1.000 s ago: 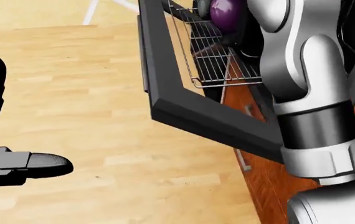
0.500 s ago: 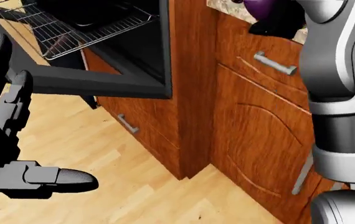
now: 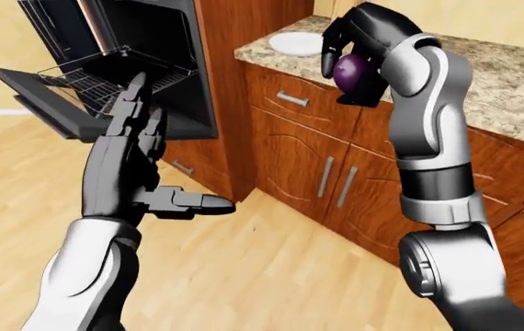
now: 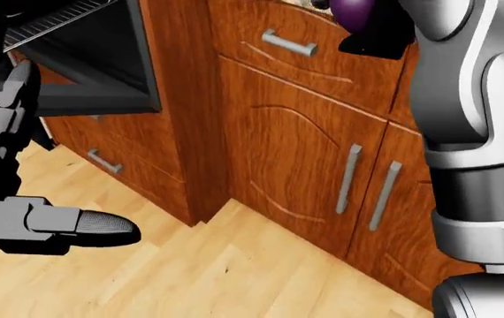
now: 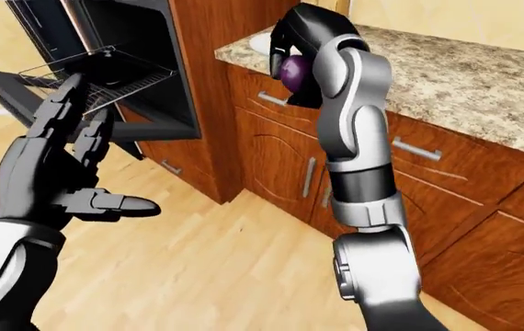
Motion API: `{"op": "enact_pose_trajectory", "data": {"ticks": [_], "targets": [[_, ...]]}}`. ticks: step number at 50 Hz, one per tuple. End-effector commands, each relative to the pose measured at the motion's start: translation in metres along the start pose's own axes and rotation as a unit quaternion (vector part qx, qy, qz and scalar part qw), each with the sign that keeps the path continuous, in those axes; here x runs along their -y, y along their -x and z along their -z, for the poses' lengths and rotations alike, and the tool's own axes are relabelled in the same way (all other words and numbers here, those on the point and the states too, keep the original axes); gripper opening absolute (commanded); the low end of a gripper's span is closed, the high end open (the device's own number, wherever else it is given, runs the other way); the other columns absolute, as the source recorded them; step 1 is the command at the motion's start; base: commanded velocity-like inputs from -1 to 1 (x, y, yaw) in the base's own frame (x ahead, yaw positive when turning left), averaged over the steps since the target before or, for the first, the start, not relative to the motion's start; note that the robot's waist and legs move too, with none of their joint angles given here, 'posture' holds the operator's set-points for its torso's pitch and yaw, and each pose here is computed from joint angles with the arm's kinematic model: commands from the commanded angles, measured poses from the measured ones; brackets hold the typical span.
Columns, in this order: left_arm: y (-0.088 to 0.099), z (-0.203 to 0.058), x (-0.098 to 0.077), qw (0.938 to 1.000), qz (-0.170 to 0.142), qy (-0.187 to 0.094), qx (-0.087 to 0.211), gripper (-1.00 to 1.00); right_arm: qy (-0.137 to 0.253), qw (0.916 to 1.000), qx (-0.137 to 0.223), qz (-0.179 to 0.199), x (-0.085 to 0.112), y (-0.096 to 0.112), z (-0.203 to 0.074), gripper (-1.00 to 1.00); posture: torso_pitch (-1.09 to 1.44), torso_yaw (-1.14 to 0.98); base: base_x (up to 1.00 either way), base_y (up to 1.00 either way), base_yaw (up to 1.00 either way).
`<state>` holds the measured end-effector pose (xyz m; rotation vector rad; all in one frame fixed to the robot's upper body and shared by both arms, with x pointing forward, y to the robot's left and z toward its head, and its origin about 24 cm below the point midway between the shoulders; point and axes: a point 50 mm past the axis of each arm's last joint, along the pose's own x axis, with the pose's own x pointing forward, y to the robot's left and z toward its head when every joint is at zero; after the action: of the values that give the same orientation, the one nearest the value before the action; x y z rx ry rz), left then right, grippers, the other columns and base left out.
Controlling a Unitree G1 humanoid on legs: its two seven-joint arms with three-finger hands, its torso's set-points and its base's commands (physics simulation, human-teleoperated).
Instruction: Pick the eggplant from the oven and place it on the plate on the counter.
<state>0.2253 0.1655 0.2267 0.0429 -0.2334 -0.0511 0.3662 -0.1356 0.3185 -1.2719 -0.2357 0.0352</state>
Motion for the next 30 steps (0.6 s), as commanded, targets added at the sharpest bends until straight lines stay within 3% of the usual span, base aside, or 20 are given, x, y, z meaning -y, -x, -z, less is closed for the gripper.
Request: {"op": "enact_pose_trajectory", "data": {"ticks": [1,7,30], "targets": [[0.0,-0.013,0.001,0.9994,0.006,-0.005,0.034,1.0,0.004,0.9984,0.007,0.056,0.027,0.007,-0.006,-1.0,0.0,0.0,0.28,0.0,0.0],[-0.001,-0.027,0.0,0.999,0.005,-0.004,0.044,1.0,0.008,0.9982,0.016,0.057,0.026,0.007,-0.01,-1.0,0.0,0.0,0.45,-0.02,0.0],[0.005,-0.031,-0.001,0.9986,0.006,-0.001,0.053,1.0,0.01,0.9977,0.027,0.061,0.025,0.009,-0.017,-1.0,0.0,0.0,0.45,0.0,0.0]]}}
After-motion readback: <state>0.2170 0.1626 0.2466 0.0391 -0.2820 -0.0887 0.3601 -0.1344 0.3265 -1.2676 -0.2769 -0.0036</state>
